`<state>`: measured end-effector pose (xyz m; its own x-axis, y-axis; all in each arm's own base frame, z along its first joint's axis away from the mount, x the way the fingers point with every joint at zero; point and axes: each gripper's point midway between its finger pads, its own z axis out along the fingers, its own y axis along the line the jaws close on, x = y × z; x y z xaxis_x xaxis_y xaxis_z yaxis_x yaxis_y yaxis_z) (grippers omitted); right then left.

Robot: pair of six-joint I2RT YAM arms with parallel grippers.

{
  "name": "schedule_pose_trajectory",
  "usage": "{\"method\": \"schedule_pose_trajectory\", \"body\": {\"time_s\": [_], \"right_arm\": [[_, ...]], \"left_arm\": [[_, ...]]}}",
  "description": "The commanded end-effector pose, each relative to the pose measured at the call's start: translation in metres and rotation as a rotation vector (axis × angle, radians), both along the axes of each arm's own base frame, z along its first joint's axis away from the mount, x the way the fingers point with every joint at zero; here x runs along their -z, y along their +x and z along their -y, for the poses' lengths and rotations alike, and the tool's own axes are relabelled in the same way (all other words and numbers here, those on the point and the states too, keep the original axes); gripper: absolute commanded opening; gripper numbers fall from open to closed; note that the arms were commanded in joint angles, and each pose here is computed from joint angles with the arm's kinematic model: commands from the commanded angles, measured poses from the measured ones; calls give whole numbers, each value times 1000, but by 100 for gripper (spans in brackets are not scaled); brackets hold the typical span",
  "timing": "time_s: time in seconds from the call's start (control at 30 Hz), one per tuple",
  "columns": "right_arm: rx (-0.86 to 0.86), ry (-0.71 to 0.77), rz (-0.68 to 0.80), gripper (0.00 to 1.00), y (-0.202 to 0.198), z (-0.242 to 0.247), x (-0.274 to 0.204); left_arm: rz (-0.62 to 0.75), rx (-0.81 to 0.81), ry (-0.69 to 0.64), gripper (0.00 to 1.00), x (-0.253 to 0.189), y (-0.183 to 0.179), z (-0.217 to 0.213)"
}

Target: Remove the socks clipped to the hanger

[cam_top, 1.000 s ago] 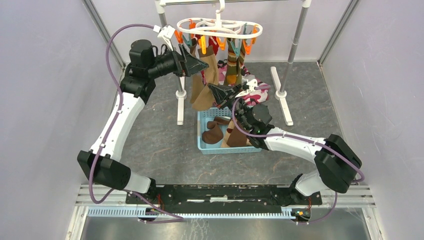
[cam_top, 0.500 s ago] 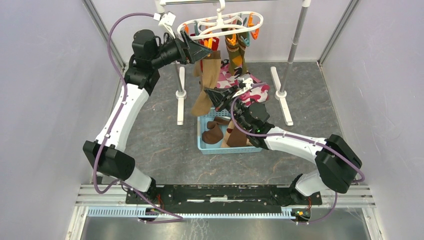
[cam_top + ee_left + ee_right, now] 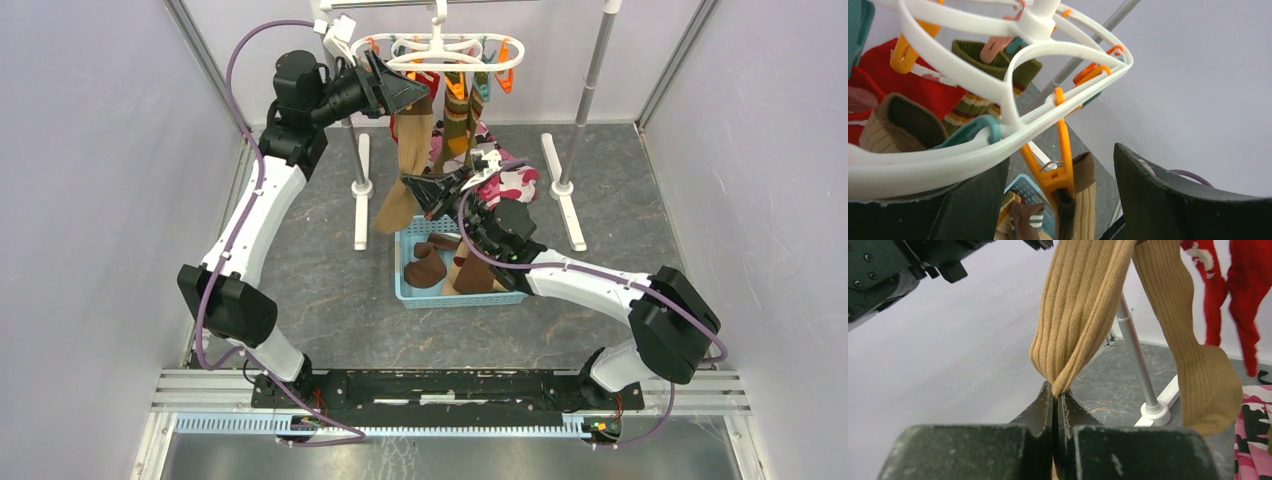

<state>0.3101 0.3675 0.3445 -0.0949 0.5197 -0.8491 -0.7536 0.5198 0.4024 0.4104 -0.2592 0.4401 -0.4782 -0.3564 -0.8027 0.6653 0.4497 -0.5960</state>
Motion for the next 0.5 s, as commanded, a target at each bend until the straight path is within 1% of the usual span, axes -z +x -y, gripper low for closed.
{"method": "schedule_pose_trajectory", "body": {"time_s": [0.0, 0.07, 0.33, 0.47], "right_arm": [[-39, 55, 29, 0, -5, -7, -22], [-42, 53, 25, 0, -4, -8, -20], [-55, 61, 20, 0, -4, -11, -22], [-57, 61, 14, 0, -4, -12, -20]], "left_arm": [[112, -4, -24, 81, -37, -4, 1], [133, -22, -3, 80, -37, -2, 0], [185, -53, 94, 69, -27, -2, 5], [187, -59, 101, 65, -27, 0, 6]]}}
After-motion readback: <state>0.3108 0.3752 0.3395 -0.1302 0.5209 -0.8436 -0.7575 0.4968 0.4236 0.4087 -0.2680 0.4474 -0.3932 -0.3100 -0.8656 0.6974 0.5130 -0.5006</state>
